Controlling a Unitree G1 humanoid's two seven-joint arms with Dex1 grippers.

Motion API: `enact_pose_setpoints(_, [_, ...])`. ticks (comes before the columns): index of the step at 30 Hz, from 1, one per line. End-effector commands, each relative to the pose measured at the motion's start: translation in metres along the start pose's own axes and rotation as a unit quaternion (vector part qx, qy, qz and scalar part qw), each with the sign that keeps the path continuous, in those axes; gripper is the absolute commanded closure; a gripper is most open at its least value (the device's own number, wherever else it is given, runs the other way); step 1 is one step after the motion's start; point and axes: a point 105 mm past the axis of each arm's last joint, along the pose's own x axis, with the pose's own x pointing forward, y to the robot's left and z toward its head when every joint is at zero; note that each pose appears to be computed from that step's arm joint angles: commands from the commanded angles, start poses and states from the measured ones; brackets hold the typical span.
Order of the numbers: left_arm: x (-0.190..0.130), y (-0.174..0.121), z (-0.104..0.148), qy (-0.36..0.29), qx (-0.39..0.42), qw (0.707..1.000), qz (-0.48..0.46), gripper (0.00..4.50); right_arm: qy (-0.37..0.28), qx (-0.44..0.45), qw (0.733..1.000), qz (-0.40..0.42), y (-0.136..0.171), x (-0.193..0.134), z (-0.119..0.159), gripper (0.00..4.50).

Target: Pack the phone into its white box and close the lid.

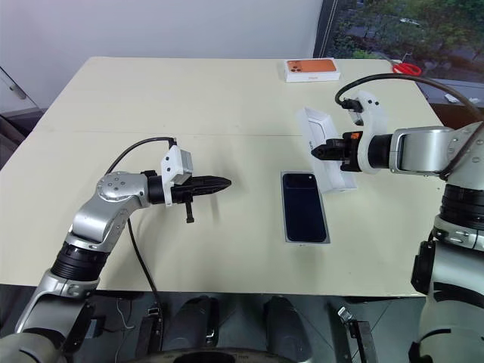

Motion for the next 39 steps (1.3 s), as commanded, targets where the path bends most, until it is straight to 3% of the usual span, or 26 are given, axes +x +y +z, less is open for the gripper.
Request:
enact_pose_setpoints(1, [-0.015, 0.023, 0.001, -0.004, 0.002, 0.999, 0.053, 4.50, -0.051, 0.037, 0.974, 0.216, 0.085, 0.009, 0.004, 4.45])
enact_pose_setpoints(6, [-0.013, 0.023, 0.001, -0.006, 0.003, 0.999, 0.052, 4.50, -0.078, 0.106, 0.972, 0.193, 0.098, 0.038, -0.029, 4.45])
enact_pose_setpoints(11, [-0.013, 0.022, 0.002, -0.007, 0.003, 0.999, 0.053, 4.50, -0.113, 0.154, 0.966, 0.175, 0.109, 0.042, -0.036, 4.45])
enact_pose_setpoints(14, [-0.012, 0.020, 0.002, -0.006, 0.002, 0.999, 0.051, 4.50, -0.108, 0.208, 0.960, 0.151, 0.109, 0.048, -0.056, 4.45])
enact_pose_setpoints(23, [0.008, 0.005, 0.006, -0.017, 0.002, 1.000, 0.008, 4.50, -0.070, 0.224, 0.969, 0.072, 0.070, 0.045, -0.086, 4.45])
enact_pose_setpoints(26, [0.019, -0.003, 0.008, -0.021, 0.003, 1.000, -0.013, 4.50, -0.056, 0.214, 0.974, 0.056, 0.053, 0.040, -0.089, 3.58])
enact_pose_setpoints(32, [0.038, -0.021, 0.012, -0.033, -0.004, 0.998, -0.053, 4.50, -0.061, 0.147, 0.985, 0.062, 0.034, 0.020, -0.057, 0.37])
enact_pose_setpoints(33, [0.040, -0.023, 0.012, -0.034, -0.004, 0.998, -0.056, 4.50, -0.062, 0.139, 0.986, 0.065, 0.033, 0.016, -0.052, 0.02])
enact_pose_setpoints(39, [0.069, -0.043, 0.012, -0.037, -0.024, 0.996, -0.083, 4.50, -0.080, 0.092, 0.992, 0.020, 0.017, -0.008, -0.018, 0.02])
